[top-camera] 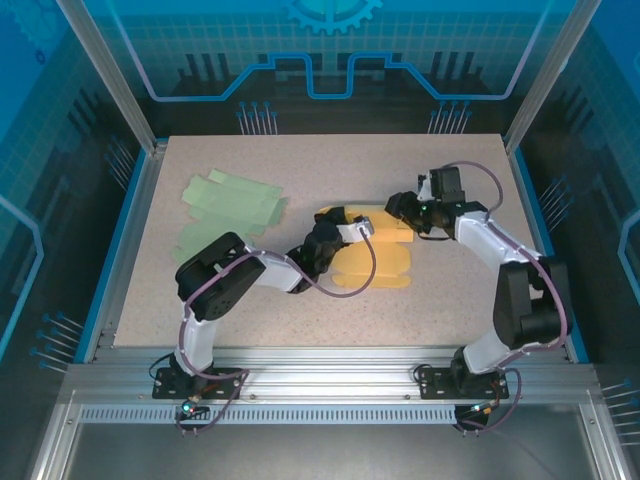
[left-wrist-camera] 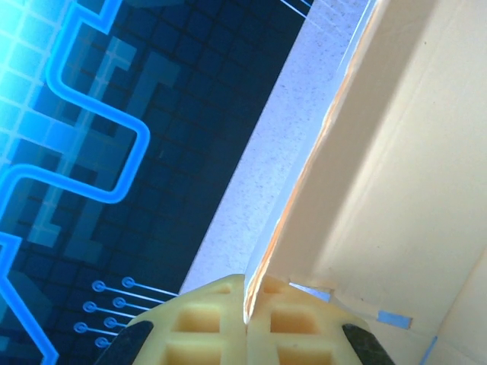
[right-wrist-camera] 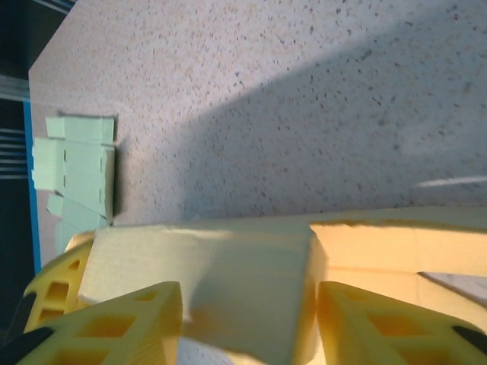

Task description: Fold the paper box

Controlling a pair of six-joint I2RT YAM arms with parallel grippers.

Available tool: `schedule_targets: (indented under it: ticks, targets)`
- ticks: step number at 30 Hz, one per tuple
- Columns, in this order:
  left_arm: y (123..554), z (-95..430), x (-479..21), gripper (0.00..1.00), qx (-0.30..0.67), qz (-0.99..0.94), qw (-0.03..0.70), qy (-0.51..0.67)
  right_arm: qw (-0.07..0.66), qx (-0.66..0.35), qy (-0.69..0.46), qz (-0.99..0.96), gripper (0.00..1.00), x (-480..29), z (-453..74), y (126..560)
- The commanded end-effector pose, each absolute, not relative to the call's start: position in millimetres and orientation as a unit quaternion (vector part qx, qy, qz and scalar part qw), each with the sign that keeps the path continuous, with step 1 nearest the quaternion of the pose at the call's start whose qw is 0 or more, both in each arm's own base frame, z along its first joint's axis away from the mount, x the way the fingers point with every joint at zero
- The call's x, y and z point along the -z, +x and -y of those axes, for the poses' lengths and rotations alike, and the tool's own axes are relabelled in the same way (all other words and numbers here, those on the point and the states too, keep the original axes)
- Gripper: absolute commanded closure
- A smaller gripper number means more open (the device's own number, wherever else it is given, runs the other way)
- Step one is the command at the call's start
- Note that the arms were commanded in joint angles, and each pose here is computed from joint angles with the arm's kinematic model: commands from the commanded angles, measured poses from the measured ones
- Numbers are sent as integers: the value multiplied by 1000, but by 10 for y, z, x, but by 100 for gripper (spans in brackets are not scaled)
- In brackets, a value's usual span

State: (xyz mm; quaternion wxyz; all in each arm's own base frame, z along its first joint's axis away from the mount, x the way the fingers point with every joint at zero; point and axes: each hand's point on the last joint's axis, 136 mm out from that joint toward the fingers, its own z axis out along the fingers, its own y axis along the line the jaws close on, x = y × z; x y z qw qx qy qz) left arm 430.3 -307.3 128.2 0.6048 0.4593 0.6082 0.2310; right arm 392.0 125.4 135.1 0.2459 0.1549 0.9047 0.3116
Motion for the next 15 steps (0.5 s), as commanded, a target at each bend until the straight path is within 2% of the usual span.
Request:
schedule_targets:
  ticks: [1,4,9,14,15]
  targets:
    - [4254,2926,-1467,100,-211,-635,620,410,267,-301,131,-906,46,-1457,-1143,3724]
    - [4210,2908,-1434,100,-194,-651,610,407,287,-295,129,-902,43,-1507,-1069,3526]
    - [4139,2902,-1424,100,-154,-669,614,388,309,-276,134,-900,29,-1436,-933,3124]
    - [4072,2912,-1450,100,-123,-675,621,379,324,-277,119,-897,29,-1392,-917,2889]
    - [4056,2917,-1458,100,-116,-675,622,378,327,-273,120,-897,33,-1370,-902,2867]
